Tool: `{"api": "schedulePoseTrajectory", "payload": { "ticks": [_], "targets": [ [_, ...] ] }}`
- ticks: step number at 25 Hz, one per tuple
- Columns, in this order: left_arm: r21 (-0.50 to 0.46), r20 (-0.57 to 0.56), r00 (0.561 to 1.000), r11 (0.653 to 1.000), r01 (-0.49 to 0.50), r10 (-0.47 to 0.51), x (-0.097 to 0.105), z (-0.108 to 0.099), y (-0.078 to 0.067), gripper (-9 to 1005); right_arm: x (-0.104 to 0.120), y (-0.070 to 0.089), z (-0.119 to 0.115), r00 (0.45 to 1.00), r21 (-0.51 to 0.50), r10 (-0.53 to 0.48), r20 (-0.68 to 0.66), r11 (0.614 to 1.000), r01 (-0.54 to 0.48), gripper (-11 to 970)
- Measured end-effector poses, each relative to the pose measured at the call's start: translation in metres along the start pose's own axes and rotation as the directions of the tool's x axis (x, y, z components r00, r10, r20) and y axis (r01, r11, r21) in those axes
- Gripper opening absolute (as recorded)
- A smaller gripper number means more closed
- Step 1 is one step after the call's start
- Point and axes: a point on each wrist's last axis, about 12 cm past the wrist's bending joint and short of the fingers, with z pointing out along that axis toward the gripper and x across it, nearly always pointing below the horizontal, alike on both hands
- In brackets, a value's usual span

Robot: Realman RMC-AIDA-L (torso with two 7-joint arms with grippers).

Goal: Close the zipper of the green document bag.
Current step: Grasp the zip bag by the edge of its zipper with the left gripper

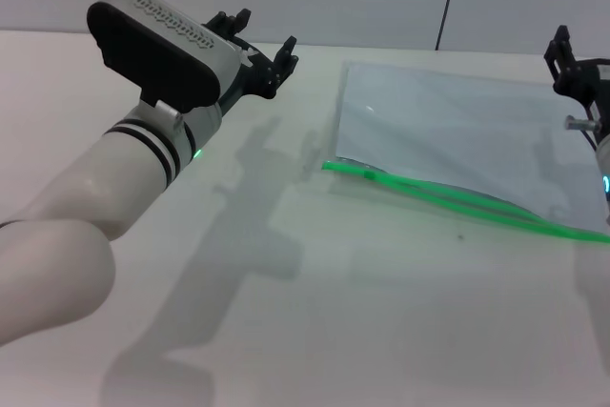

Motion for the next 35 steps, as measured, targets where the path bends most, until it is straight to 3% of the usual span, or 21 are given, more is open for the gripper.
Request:
{"api": "schedulePoseTrajectory", "payload": {
  "ticks": [4,8,12,18,21,22,35],
  "targets": [
    [0.035,-0.017,1.0,0.999,0.013,-0.012,-0.004,0.002,-0.002,649,0.003,-0.002,0.001,1.0,-0.002,-0.005,-0.022,1.0,0.005,735],
    [0.137,-0.086,0.996,0.989,0.048,-0.036,-0.017,0.006,-0.001,648,0.005,-0.005,0.003,0.999,0.001,0.008,-0.044,1.0,-0.008,735],
    [0.254,-0.148,0.989,0.967,0.011,0.027,-0.027,0.007,0.001,647,0.006,-0.006,0.003,0.999,0.004,0.02,-0.046,1.0,-0.019,735],
    [0.419,-0.19,0.954,0.898,-0.133,0.23,-0.036,0.006,0.002,646,0.006,-0.007,0.004,0.999,0.003,0.012,-0.049,1.0,-0.012,735],
    [0.476,-0.196,0.915,0.85,-0.226,0.353,-0.038,0.005,0.003,645,0.007,-0.005,0.006,0.998,-0.008,0.009,-0.061,1.0,-0.009,735],
    [0.509,-0.21,0.879,0.816,-0.276,0.428,-0.04,0.005,0.003,645,0.007,-0.004,0.006,0.998,-0.01,0.009,-0.064,1.0,-0.009,735],
    [0.589,-0.174,0.766,0.689,-0.423,0.619,-0.042,0.004,-0.011,641,0.006,-0.003,0.009,0.998,-0.018,0.002,-0.067,1.0,-0.003,735]
  ]
}}
